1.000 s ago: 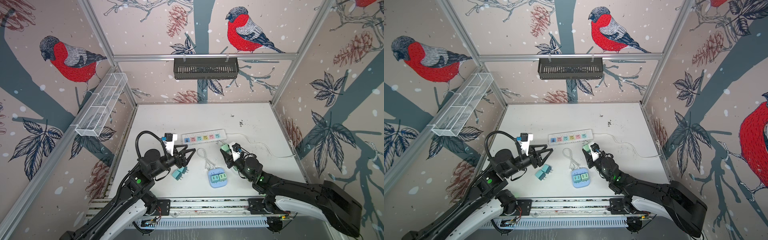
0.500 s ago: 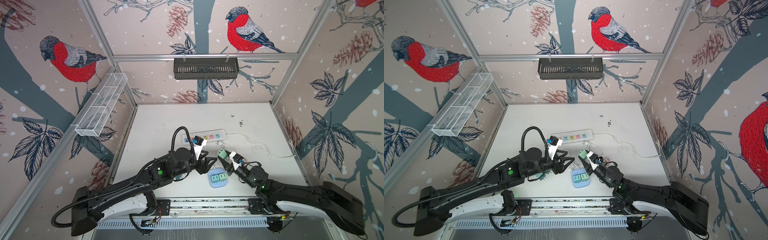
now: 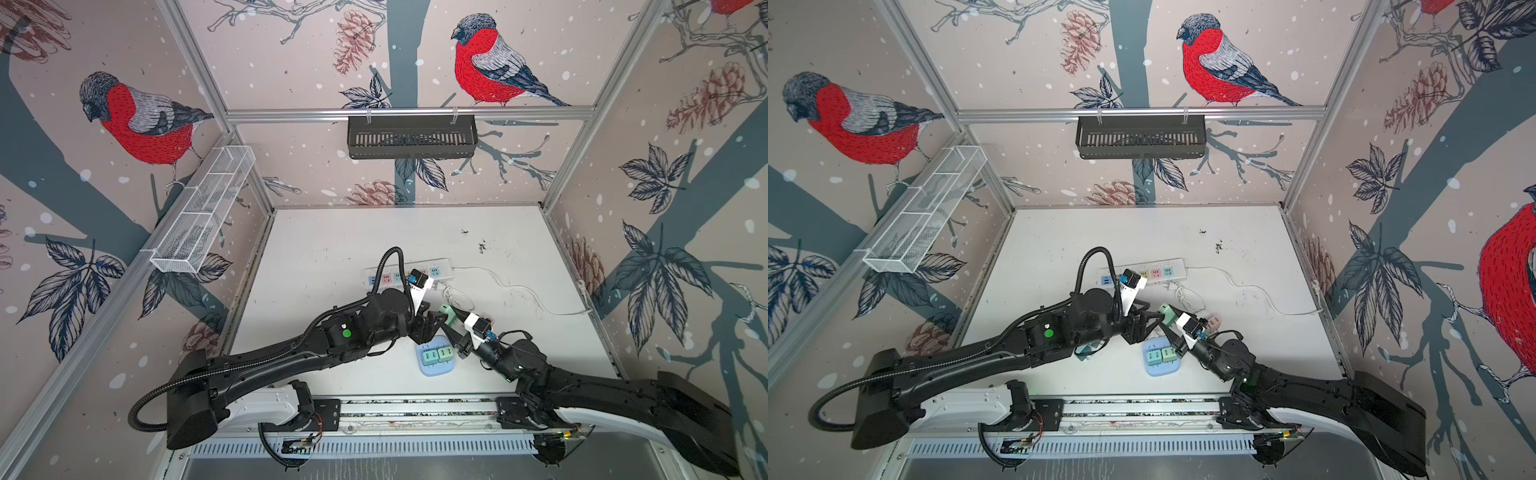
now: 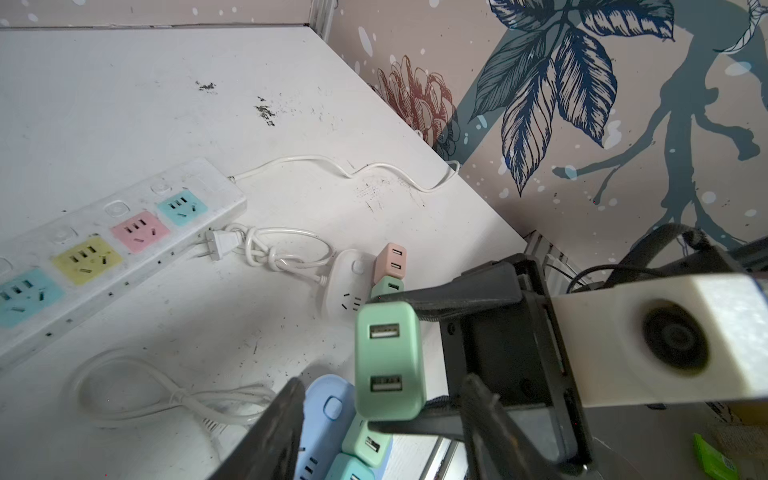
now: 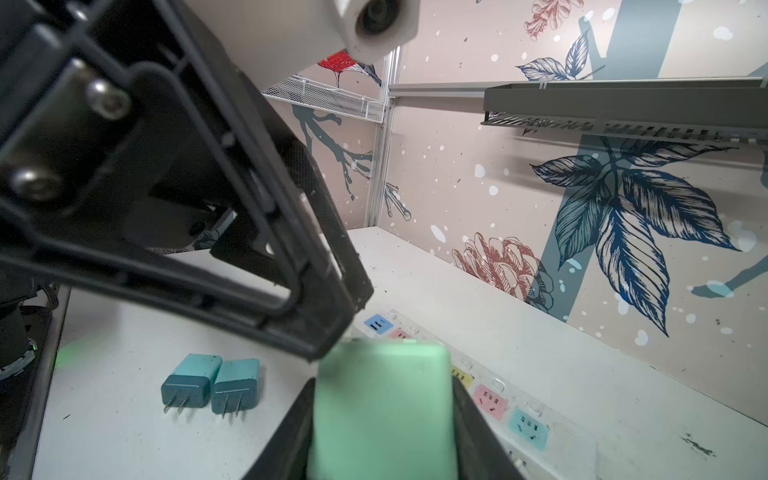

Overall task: Insert the plug
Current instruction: 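Grasp the light green adapter with the left gripper from the right gripper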

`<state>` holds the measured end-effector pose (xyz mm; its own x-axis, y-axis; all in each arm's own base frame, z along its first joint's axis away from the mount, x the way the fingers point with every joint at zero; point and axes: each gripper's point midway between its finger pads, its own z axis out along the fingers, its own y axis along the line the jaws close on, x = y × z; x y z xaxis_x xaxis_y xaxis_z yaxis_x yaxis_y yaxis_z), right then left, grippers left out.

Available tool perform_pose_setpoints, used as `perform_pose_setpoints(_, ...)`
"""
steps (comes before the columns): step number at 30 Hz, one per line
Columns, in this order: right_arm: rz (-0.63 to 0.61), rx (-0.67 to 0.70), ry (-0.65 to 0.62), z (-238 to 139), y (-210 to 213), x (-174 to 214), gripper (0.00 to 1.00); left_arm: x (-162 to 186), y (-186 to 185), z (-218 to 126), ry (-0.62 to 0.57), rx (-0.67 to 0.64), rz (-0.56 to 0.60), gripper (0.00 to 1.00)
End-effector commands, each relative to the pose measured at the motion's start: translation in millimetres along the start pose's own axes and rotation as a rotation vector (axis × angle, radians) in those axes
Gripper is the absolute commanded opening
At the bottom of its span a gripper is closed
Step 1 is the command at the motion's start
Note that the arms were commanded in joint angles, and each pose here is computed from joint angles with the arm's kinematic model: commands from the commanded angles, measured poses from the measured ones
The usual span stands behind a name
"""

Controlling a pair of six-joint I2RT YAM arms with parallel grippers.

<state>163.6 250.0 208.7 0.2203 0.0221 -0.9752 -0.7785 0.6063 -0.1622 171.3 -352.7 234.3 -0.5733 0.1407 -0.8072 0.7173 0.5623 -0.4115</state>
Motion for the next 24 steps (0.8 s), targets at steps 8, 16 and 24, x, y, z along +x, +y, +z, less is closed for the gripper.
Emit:
perform_pose_setpoints(8, -0.019, -0.013, -0.035, -3, 3, -8, 0.08, 2, -5, 20, 0.038, 0.004, 0.011, 0.53)
perform_pose_setpoints(16, -0.017, -0.017, -0.04, -5, 4, -9, 0.11, 9, -10, 30, 0.071, 0.036, 0.019, 0.27)
perform_pose_setpoints(24, -0.004, 0.048, -0.027, -9, -8, -6, 0.62, -1, 21, 27, 0.042, -0.088, 0.022, 0.0)
